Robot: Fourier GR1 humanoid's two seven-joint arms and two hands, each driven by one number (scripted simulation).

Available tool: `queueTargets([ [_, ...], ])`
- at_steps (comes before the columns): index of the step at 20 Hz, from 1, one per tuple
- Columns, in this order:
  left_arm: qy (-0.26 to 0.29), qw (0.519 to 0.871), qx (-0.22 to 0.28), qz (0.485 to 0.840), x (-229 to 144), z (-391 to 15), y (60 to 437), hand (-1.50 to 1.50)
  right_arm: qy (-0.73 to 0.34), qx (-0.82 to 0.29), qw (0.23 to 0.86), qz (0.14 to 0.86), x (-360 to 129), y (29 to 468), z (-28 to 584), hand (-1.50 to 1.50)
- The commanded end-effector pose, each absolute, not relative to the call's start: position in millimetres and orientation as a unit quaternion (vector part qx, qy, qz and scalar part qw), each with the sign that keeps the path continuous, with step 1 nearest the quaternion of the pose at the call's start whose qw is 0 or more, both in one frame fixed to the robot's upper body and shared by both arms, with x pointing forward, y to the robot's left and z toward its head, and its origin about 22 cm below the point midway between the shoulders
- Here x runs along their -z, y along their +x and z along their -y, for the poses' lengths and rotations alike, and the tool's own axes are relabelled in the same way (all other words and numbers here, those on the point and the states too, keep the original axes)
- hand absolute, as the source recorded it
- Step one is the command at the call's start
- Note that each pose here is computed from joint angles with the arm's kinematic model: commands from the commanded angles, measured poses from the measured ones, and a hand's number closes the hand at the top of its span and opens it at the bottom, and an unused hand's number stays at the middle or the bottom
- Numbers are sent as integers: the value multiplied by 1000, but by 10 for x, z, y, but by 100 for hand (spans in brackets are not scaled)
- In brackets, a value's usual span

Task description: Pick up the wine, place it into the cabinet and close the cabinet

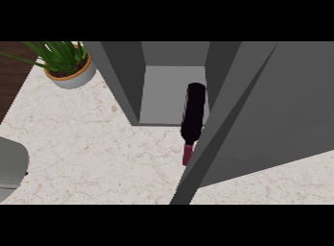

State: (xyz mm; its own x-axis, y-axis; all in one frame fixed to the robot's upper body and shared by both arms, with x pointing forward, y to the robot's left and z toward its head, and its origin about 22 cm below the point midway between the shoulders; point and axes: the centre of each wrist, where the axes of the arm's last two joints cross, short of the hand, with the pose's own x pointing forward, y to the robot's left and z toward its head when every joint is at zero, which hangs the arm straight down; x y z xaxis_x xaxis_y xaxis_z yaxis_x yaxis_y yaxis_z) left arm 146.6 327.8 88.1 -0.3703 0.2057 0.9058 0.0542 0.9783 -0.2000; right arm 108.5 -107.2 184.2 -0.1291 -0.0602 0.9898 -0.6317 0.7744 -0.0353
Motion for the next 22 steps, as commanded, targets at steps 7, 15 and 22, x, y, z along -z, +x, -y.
queueTargets([
  [7, -107, 559, -72, 819, -893, -3267, 1598, -150, 254, -267, 560, 742, -1937, 1032, 538, 150],
  [15, -120, 558, -77, 818, -885, -3135, 1706, -150, 268, -263, 561, 738, -2169, 1396, 373, 150],
  [22, -124, 562, -82, 814, -1058, -3233, 1790, -150, 250, -254, 565, 744, -2520, 1863, 18, 150],
])
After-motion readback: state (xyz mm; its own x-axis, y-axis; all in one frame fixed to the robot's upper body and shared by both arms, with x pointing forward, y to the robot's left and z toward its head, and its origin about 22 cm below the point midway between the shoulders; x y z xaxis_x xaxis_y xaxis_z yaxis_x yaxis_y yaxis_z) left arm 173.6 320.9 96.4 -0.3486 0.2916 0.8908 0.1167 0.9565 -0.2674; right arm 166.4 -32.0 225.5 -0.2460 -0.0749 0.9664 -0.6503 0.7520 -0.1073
